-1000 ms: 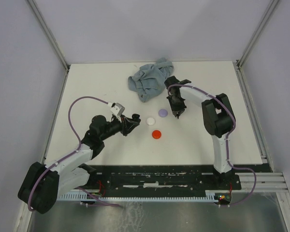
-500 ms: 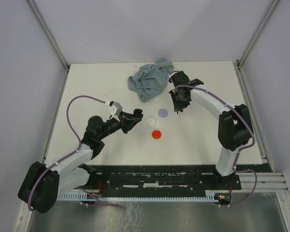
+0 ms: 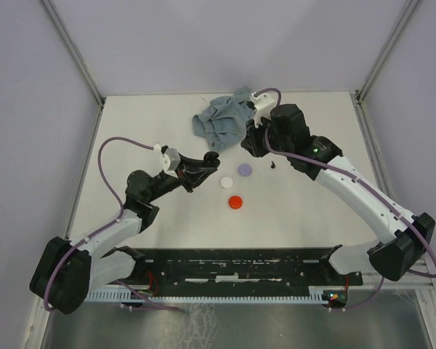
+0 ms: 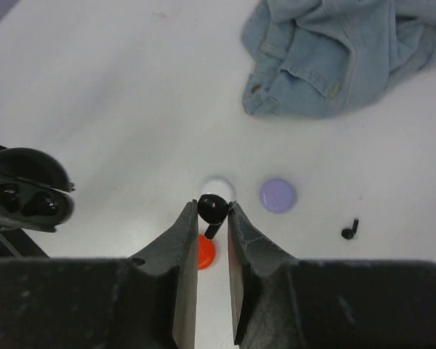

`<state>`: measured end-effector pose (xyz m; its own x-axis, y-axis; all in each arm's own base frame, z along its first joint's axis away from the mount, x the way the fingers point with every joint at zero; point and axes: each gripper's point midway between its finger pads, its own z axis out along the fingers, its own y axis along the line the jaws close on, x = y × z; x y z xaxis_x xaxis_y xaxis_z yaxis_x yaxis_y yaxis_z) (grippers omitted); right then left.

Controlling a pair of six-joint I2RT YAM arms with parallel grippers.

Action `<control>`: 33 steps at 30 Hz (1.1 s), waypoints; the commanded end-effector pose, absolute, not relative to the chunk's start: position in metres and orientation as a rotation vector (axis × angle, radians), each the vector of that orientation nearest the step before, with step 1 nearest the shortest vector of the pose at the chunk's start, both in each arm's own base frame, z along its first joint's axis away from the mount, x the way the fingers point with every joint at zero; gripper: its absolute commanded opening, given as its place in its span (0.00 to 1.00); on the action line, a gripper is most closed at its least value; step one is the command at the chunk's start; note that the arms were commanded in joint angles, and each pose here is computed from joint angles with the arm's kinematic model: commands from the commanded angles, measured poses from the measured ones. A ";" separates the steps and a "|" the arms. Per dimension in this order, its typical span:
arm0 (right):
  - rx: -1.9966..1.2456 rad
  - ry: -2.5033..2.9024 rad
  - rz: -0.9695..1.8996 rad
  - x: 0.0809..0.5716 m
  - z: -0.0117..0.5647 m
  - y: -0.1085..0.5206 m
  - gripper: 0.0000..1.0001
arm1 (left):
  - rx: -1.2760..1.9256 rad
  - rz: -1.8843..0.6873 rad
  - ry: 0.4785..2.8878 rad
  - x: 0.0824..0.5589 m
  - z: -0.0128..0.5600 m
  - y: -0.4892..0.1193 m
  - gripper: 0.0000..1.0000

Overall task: Insert the wireless bluetooth earbuds into the charging case
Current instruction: Place the earbud in the charging case.

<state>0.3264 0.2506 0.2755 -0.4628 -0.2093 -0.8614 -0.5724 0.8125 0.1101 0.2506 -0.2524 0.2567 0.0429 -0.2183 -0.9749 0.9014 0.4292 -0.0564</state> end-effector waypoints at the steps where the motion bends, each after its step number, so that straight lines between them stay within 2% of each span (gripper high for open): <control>1: -0.643 1.765 0.633 0.306 0.341 0.282 0.21 | 0.752 -0.943 1.014 0.248 0.311 -0.254 0.03; 10: -0.671 1.433 0.860 0.260 0.405 0.319 0.20 | 0.709 -0.976 0.946 0.247 0.337 -0.254 0.03; 33: -0.747 1.389 0.909 0.245 0.386 0.349 0.18 | 0.630 -1.086 0.874 0.238 0.367 -0.252 0.03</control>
